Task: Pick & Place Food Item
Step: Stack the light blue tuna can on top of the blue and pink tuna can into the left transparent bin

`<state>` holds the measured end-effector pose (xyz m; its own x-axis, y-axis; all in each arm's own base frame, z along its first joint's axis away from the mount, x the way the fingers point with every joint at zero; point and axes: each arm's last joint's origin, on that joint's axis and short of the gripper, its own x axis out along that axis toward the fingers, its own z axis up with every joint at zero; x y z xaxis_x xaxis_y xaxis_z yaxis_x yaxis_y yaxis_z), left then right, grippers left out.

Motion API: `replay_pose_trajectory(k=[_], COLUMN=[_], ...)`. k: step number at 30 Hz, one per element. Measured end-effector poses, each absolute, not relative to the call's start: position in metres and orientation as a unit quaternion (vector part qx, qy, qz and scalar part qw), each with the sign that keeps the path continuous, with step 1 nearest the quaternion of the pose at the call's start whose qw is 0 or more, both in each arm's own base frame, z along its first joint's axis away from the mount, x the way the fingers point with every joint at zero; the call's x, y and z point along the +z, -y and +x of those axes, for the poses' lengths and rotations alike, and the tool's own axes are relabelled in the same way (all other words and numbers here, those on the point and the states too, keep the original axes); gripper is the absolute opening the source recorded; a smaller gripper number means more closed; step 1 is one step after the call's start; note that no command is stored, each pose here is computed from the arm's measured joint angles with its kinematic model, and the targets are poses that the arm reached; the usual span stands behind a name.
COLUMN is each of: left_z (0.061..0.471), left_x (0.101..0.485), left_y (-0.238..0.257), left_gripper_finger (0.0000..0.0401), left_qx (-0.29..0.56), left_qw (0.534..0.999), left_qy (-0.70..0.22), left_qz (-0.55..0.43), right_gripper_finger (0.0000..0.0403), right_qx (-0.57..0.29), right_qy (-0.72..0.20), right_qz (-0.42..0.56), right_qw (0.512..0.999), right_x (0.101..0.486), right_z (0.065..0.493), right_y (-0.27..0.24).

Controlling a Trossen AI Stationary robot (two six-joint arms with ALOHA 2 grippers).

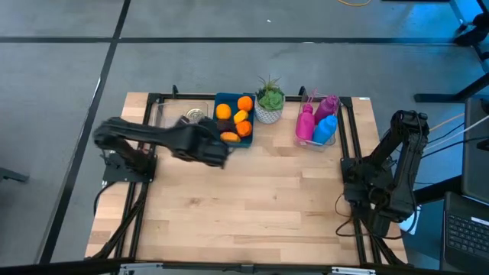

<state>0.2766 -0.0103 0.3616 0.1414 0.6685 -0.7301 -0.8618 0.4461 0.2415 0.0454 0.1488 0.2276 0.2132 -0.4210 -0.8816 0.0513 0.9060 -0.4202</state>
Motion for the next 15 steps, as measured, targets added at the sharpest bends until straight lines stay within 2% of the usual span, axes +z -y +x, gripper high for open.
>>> replay_pose_trajectory(k=[4, 8, 11, 15], left_z=[0.242, 0.223, 0.215, 0.208], left_x=[0.375, 0.374, 0.368, 0.351], left_y=[0.009, 0.006, 0.001, -0.007], left_gripper_finger=[0.0112, 0.0112, 0.0112, 0.0112], left_qx=[0.502, 0.481, 0.463, 0.446], left_qw=[0.768, 0.771, 0.756, 0.711], left_qy=[-0.393, -0.416, -0.452, -0.503], left_qz=[-0.062, 0.026, 0.103, 0.208], right_gripper_finger=[0.0269, 0.0269, 0.0269, 0.0269], right_qx=[-0.184, -0.195, -0.205, -0.216], right_qy=[-0.583, -0.558, -0.540, -0.518], right_qz=[-0.104, -0.056, -0.017, 0.035], right_qw=[0.784, 0.804, 0.816, 0.827], right_x=[0.227, 0.225, 0.225, 0.224], right_z=[0.054, 0.066, 0.076, 0.089], right_y=[-0.149, -0.152, -0.153, -0.154])
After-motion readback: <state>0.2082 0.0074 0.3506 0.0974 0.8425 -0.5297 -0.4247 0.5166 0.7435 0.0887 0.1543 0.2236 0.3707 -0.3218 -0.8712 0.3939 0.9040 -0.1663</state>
